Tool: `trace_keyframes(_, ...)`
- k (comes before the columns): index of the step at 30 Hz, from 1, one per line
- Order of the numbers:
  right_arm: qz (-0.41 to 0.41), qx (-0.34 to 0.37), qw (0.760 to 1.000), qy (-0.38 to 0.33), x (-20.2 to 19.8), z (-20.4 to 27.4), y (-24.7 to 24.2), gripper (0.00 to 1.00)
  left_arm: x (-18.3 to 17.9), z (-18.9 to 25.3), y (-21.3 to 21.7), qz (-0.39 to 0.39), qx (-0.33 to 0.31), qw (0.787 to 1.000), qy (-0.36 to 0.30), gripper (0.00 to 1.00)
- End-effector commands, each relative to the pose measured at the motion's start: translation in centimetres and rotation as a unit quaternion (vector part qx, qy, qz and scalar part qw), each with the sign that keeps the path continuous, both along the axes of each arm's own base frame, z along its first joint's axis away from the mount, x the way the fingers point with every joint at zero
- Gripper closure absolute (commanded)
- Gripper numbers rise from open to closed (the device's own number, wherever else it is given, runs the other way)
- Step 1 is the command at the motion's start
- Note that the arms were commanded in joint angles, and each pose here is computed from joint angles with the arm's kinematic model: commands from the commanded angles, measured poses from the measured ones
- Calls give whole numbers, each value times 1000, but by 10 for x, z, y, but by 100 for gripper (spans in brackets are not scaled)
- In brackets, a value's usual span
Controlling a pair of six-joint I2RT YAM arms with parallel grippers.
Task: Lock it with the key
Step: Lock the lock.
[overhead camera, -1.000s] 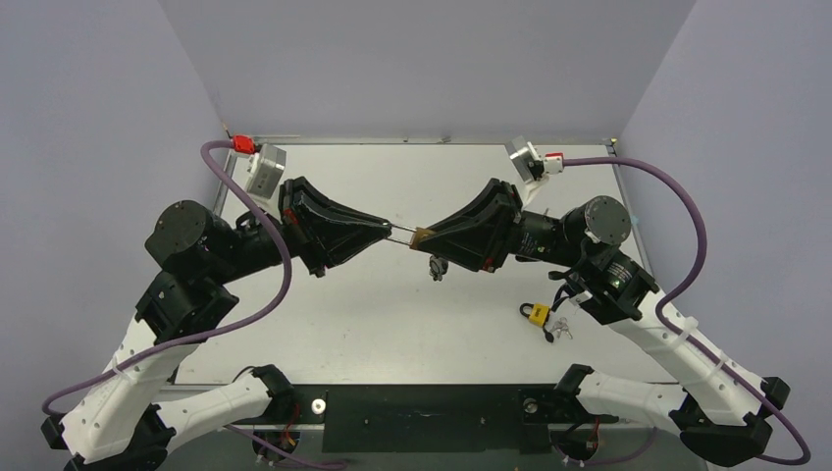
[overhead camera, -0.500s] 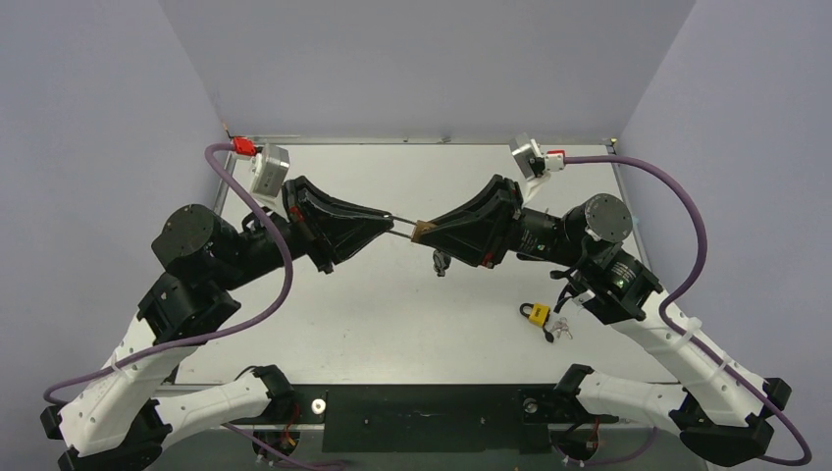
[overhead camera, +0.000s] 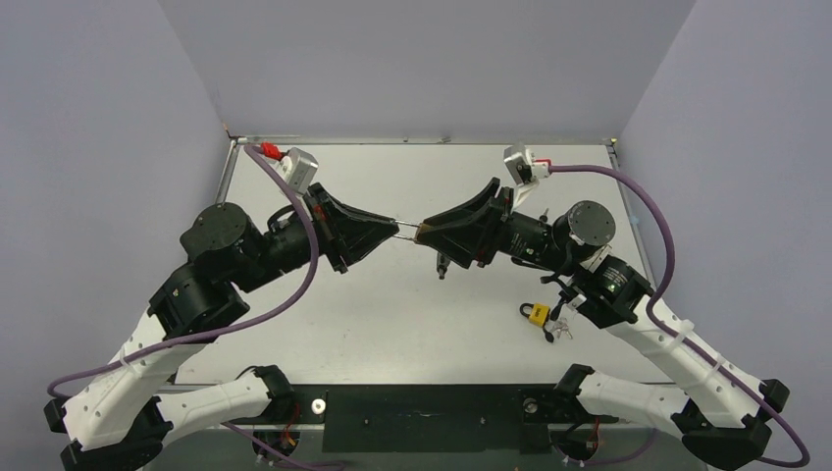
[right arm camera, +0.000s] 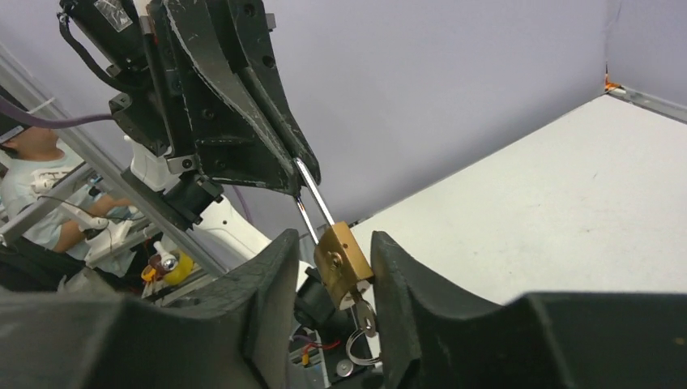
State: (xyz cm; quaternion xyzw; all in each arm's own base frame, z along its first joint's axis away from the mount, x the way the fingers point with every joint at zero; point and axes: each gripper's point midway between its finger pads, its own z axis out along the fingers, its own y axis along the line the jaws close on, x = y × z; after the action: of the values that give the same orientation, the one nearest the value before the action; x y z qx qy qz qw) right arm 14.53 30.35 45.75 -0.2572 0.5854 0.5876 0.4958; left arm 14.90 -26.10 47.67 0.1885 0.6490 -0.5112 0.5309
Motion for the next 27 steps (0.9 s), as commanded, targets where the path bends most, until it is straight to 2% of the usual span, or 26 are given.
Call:
trace_keyframes(1,-27,29,999,-35,3,17,-11,59,3,-4,0,8,7,1000,19,100)
trace_keyframes(7,-36,26,998,-35,2,9,-18,35,6,1,3,10,-4,1000,20,100)
trace_keyframes(14,-65,23,997,-35,10,-6,-40,19,15,4,10,7,-17,999,29,100)
trace_keyframes(19,-63,39,997,-34,12,-14,-54,16,18,5,14,-1,-26,999,39,100)
trace_keyframes(27,-2,45,998,-44,4,-20,-39,15,13,10,8,-43,-40,997,47,100)
